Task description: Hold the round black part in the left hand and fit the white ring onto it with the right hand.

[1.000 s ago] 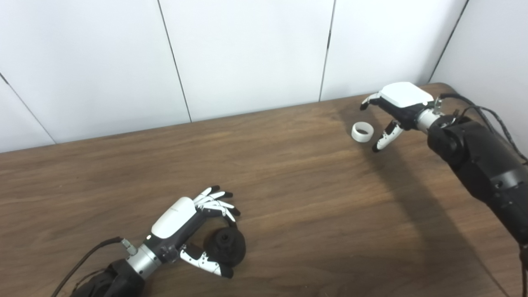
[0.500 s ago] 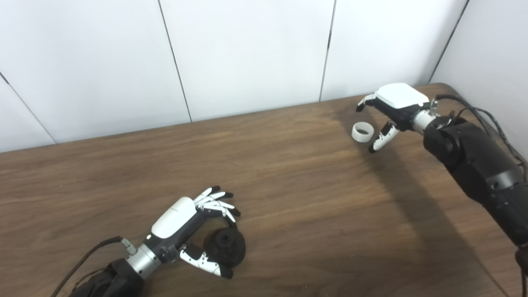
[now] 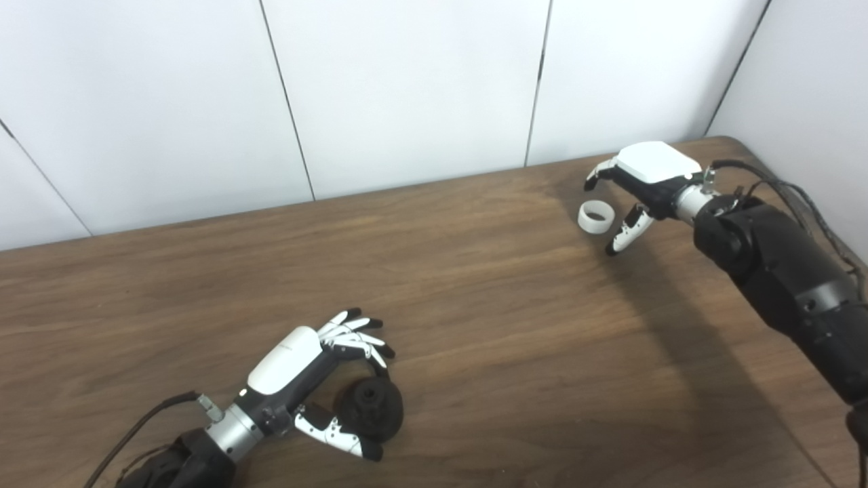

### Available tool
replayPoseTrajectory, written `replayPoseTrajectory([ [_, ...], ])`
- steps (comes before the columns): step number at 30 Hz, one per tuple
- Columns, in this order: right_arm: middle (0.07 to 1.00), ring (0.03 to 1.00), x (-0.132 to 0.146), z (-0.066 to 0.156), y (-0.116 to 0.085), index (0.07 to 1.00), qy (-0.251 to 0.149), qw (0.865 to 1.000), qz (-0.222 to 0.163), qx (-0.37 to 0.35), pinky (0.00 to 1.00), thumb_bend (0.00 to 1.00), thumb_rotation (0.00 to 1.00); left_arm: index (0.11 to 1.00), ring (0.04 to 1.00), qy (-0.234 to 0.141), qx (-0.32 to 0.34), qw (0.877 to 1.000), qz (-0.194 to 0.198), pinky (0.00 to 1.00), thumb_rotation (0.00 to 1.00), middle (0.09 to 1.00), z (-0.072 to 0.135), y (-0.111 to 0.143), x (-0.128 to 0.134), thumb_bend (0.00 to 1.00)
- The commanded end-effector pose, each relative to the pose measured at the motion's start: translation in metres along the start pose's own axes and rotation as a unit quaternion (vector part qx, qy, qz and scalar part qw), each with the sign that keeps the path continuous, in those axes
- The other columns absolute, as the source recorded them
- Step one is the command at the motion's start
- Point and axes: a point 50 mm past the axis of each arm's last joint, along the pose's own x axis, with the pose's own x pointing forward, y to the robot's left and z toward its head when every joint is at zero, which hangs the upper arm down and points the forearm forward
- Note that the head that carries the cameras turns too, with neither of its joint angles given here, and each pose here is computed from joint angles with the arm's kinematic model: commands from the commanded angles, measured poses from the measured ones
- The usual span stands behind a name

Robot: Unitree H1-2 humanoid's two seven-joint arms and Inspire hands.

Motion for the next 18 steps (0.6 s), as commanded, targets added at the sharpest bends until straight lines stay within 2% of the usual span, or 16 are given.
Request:
replayPoseTrajectory([
  [1, 0.858, 0.897, 0.0021, -0.0046, -0.0308, 0.762, -0.003, 0.999, -0.041, -0.01, 0.84, 0.83, 0.24, 0.482, 0.91, 0.01, 0.009, 0.999, -0.03, 1.0, 0.06, 0.719, -0.0032, 0.0008, -0.0108, 0.52],
  [18, 0.866, 0.904, 0.0061, -0.0022, -0.0229, 0.771, -0.005, 1.0, -0.027, -0.002, 0.85, 0.82, 0.24, 0.482, 0.908, 0.007, 0.006, 1.0, -0.025, 1.0, 0.06, 0.716, 0.0033, -0.0002, -0.015, 0.52],
])
